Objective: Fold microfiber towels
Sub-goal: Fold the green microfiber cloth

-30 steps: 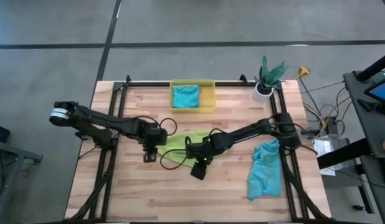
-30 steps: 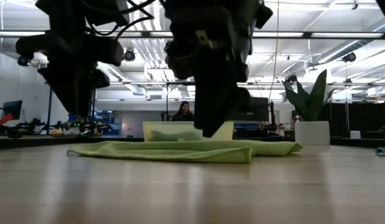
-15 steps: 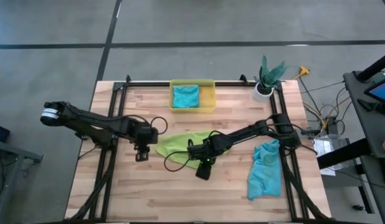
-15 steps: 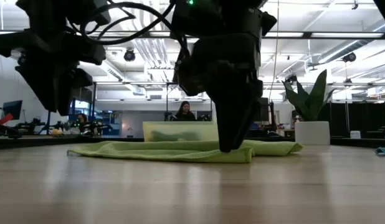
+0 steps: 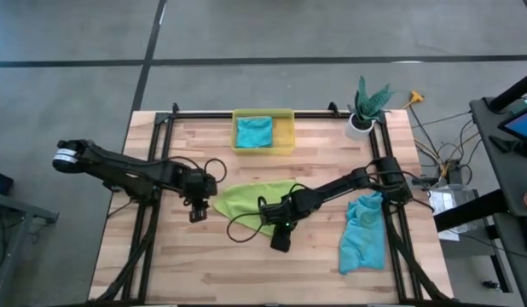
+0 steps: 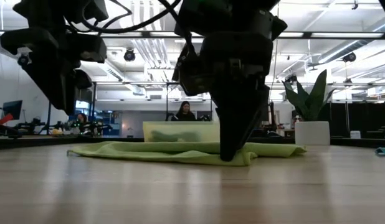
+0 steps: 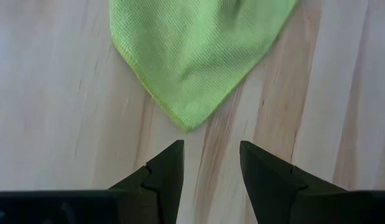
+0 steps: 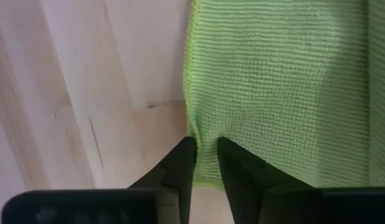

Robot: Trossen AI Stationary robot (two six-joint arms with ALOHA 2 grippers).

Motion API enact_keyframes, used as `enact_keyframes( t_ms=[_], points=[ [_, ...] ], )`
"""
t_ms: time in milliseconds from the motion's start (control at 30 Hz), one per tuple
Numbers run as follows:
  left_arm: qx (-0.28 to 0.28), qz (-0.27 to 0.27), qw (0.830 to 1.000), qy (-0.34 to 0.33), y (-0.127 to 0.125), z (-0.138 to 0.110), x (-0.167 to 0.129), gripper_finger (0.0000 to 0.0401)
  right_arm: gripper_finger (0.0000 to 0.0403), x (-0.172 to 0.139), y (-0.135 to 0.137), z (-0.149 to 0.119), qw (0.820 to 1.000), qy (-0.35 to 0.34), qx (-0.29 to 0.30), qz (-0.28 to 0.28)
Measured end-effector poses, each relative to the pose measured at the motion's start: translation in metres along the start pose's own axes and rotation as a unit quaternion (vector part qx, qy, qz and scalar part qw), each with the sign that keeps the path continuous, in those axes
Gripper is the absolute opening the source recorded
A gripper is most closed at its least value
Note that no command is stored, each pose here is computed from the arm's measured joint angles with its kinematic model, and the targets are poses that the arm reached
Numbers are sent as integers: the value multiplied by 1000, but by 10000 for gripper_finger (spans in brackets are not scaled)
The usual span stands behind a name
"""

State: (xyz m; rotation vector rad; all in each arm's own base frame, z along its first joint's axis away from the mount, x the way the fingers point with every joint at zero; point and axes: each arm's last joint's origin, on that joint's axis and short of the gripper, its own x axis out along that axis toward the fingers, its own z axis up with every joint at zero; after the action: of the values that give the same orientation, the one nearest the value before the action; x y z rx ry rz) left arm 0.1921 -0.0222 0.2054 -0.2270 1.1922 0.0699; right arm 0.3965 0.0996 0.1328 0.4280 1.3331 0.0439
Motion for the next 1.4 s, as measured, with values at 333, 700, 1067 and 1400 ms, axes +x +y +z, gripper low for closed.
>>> enact_keyframes(
  t_ms=[333, 700, 1067, 1400],
  points=[
    [2, -11, 1000, -1, -2, 3, 3, 141, 10, -38, 13, 10, 998, -57, 2, -3],
    [15, -60, 986, -153, -12, 30, -45, 141, 9, -171, 28, -3, 973, -224, 2, -65],
    [7, -96, 961, -260, -14, 34, -90, 141, 9, -181, 11, -7, 976, -195, 2, -97],
    [-4, -129, 933, -337, -27, 74, -69, 141, 9, -191, -7, 14, 965, -247, 15, -86]
  ],
)
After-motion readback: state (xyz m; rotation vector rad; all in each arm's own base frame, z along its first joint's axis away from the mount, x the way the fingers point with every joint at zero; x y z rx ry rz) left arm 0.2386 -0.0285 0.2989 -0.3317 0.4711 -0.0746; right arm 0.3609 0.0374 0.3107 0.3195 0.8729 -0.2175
